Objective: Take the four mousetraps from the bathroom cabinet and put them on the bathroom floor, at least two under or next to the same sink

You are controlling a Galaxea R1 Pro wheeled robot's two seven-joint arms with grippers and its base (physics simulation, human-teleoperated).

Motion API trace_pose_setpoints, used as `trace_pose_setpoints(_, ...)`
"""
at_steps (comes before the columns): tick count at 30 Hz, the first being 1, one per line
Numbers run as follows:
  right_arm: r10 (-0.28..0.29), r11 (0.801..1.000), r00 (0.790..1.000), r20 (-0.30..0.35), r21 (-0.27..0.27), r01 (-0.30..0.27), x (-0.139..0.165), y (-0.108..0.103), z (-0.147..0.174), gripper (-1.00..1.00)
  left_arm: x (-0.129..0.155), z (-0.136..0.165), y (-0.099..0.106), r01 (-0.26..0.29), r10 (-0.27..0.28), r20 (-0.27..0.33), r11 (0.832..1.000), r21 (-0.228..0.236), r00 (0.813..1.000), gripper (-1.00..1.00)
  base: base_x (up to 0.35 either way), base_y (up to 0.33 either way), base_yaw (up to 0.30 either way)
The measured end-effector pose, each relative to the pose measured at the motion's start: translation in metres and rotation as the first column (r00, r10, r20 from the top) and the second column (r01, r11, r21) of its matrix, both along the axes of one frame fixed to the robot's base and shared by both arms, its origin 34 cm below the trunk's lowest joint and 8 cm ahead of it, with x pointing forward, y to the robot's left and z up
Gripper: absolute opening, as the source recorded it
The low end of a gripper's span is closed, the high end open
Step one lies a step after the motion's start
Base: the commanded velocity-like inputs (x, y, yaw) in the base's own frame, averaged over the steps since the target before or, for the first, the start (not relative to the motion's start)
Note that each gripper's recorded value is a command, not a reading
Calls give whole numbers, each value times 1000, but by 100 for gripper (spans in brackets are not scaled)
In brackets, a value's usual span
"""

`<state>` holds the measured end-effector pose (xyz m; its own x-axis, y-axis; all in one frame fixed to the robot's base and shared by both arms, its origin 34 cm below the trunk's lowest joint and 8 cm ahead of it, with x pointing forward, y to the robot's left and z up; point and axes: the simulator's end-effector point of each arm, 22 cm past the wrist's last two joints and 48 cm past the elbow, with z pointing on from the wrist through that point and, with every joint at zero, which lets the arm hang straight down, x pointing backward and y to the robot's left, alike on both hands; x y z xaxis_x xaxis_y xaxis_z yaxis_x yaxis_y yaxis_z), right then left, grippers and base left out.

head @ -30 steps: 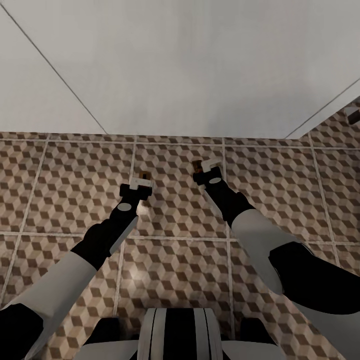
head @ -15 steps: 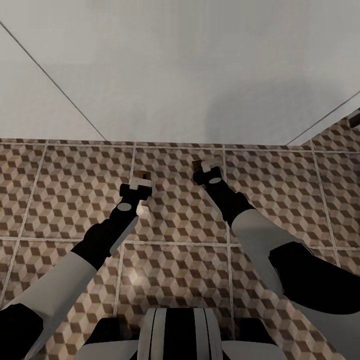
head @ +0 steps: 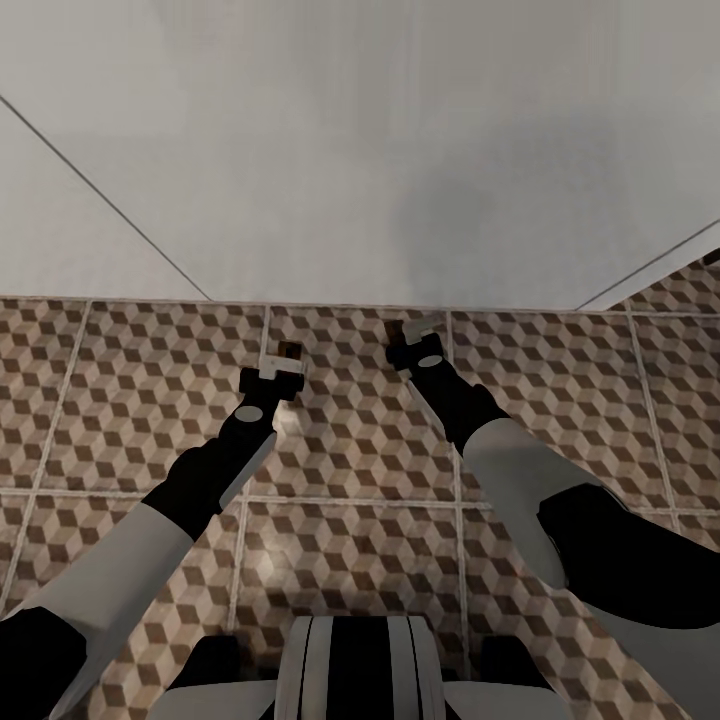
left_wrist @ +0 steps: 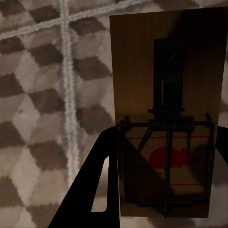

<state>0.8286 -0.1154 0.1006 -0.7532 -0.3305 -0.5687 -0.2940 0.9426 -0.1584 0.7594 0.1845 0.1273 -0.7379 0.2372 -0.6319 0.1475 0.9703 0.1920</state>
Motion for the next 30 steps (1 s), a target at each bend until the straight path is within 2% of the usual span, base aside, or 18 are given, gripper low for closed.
trace_pose_setpoints(30, 1, 1000, 1000, -2, 2, -1, -1, 0, -1, -100, 1, 2, -1, 1, -1, 5, 1000, -4, 1000, -100, 18, 0, 0)
